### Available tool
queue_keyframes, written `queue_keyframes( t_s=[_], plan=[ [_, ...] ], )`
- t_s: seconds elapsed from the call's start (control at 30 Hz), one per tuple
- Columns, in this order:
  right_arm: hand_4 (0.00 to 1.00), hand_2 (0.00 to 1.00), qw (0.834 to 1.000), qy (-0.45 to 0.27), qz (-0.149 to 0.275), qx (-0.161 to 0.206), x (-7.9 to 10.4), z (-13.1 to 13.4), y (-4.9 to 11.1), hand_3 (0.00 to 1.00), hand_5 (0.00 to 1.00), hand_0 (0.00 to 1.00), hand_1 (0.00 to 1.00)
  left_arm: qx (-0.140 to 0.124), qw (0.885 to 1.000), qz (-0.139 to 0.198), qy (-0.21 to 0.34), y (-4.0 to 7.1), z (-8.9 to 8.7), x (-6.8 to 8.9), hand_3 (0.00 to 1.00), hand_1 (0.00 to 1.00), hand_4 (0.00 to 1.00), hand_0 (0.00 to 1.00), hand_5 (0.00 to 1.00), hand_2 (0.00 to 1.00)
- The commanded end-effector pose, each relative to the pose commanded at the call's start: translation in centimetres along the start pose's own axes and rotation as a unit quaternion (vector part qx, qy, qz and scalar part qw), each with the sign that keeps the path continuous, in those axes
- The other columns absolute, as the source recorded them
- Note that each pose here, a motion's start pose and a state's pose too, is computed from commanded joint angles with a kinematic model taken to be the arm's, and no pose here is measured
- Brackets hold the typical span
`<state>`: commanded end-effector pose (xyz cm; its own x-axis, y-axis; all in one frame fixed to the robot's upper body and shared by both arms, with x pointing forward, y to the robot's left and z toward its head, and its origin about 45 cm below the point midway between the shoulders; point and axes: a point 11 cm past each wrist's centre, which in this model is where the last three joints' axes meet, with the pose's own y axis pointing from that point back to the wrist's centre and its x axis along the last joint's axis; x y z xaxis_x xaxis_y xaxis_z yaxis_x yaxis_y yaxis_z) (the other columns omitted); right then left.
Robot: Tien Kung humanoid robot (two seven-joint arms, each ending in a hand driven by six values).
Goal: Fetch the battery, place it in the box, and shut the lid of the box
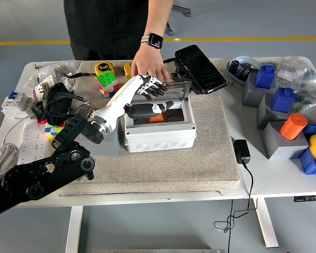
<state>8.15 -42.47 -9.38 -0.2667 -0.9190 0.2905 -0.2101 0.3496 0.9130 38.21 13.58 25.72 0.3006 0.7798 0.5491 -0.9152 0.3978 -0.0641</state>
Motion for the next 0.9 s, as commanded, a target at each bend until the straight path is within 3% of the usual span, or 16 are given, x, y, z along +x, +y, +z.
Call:
queue_keyframes(
  t_s=[0.1,0.13,0.27,0.3,0.33,0.57,0.7,0.73,0.9],
  plan=[
    [0.898,0.591,1.0,0.0,-0.001,0.0,-0.1,0.0,0.0,0.558,0.458,0.604,0.628,-0.038,0.999,0.031,0.016,-0.5,1.4,1.3,0.555,0.556,0.836,0.427,0.329,0.546],
    [0.898,0.591,1.0,0.0,-0.001,0.0,-0.1,0.0,0.0,0.558,0.459,0.604,0.628,-0.048,0.998,0.042,0.018,-0.7,1.8,1.8,0.586,0.646,0.838,0.557,0.328,0.585],
    [0.898,0.591,1.0,0.002,-0.001,-0.002,-0.1,0.2,0.0,0.558,0.459,0.604,0.628,-0.051,0.997,0.063,0.007,-1.8,2.4,3.0,0.586,0.646,0.838,0.557,0.328,0.585],
    [0.898,0.591,1.0,0.002,-0.001,-0.002,-0.1,0.1,0.0,0.558,0.459,0.604,0.628,-0.046,0.997,0.063,-0.003,-2.1,2.4,3.2,0.586,0.646,0.838,0.557,0.328,0.585],
    [0.898,0.591,1.0,0.002,-0.001,-0.002,0.0,0.1,0.0,0.558,0.459,0.604,0.627,-0.04,0.997,0.061,-0.011,-2.3,2.3,3.2,0.62,0.722,0.85,0.697,0.35,0.652],
    [0.898,0.591,1.0,0.001,-0.002,0.001,-0.1,-0.1,0.0,0.558,0.459,0.604,0.627,0.041,0.994,0.004,-0.101,-3.8,0.9,2.1,0.629,0.716,0.857,0.684,0.379,0.662],
    [0.898,0.591,1.0,0.001,-0.002,0.0,-0.2,-0.1,0.0,0.558,0.459,0.604,0.627,0.088,0.986,-0.035,-0.139,-3.5,0.3,1.4,0.629,0.716,0.857,0.684,0.379,0.662],
    [0.899,0.591,1.0,0.001,-0.002,0.0,-0.1,0.0,0.0,0.558,0.459,0.604,0.628,0.093,0.984,-0.041,-0.143,-3.3,0.3,1.3,0.611,0.661,0.854,0.565,0.384,0.62],
    [0.899,0.591,1.0,0.003,-0.001,-0.003,0.0,0.3,0.0,0.558,0.459,0.604,0.628,0.102,0.981,-0.068,-0.15,-2.5,0.6,0.8,0.611,0.661,0.854,0.565,0.384,0.62]
  ],
)
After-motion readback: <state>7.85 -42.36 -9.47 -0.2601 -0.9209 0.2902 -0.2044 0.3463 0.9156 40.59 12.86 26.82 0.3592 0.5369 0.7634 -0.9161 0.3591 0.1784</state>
